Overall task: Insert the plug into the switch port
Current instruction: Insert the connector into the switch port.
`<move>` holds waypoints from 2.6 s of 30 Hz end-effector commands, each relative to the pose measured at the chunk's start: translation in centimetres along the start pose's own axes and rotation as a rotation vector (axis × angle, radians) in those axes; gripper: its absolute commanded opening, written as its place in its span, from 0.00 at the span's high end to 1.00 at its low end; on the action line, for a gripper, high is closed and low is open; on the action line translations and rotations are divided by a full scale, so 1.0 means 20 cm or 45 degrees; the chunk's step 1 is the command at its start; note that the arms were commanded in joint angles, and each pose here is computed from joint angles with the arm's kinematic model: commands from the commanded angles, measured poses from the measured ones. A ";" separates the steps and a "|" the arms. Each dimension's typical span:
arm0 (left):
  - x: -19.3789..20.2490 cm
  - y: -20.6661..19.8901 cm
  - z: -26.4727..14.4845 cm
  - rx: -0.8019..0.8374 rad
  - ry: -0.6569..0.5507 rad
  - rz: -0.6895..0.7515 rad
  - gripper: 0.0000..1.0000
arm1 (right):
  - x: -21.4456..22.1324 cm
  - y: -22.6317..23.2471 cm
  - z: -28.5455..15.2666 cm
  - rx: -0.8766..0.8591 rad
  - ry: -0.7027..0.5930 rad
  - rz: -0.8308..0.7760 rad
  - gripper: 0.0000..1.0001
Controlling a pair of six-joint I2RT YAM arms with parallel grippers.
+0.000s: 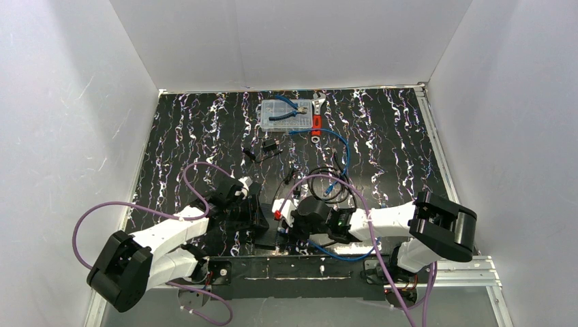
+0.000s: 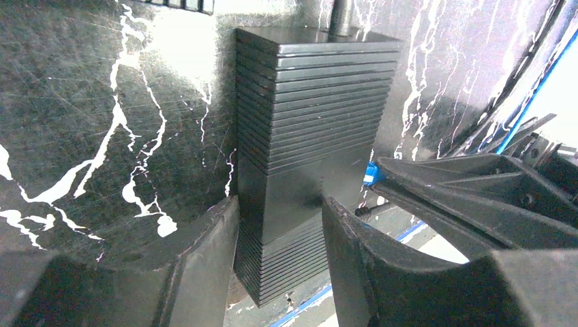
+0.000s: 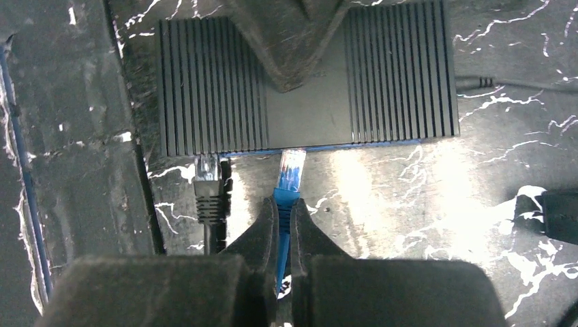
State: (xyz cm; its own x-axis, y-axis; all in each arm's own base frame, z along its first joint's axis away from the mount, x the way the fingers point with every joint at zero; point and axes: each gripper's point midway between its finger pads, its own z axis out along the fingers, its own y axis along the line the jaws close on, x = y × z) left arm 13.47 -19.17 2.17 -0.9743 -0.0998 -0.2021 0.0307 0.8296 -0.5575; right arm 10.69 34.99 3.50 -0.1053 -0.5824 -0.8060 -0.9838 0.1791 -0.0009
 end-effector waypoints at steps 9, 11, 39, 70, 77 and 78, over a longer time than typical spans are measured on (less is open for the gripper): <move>0.11 0.05 0.01 -0.033 0.103 -0.012 0.51 | -0.36 0.12 0.01 -0.043 -0.341 -0.121 0.99; 0.11 0.04 0.01 -0.029 0.104 -0.015 0.52 | -0.38 0.10 0.01 -0.015 -0.350 -0.092 0.99; 0.19 0.01 0.03 0.108 0.147 -0.058 0.73 | -0.77 -0.02 0.01 0.046 -0.634 0.027 0.99; 0.33 0.02 0.04 0.164 0.192 -0.099 0.77 | -1.04 -0.37 -0.12 0.359 -0.804 0.081 0.99; 0.34 0.01 0.03 0.183 0.199 -0.117 0.78 | -1.04 -0.38 -0.15 0.355 -0.820 0.067 0.99; 0.34 0.01 0.02 0.188 0.197 -0.118 0.78 | -1.04 -0.39 -0.15 0.356 -0.825 0.067 0.99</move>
State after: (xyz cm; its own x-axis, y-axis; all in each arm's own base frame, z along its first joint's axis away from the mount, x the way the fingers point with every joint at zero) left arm 17.03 -18.97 2.17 -0.8742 -0.2864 -0.3922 0.0270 0.7778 -0.6280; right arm 12.15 37.09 3.75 -0.2228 -0.5791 -0.7842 -0.9587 0.2761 0.0684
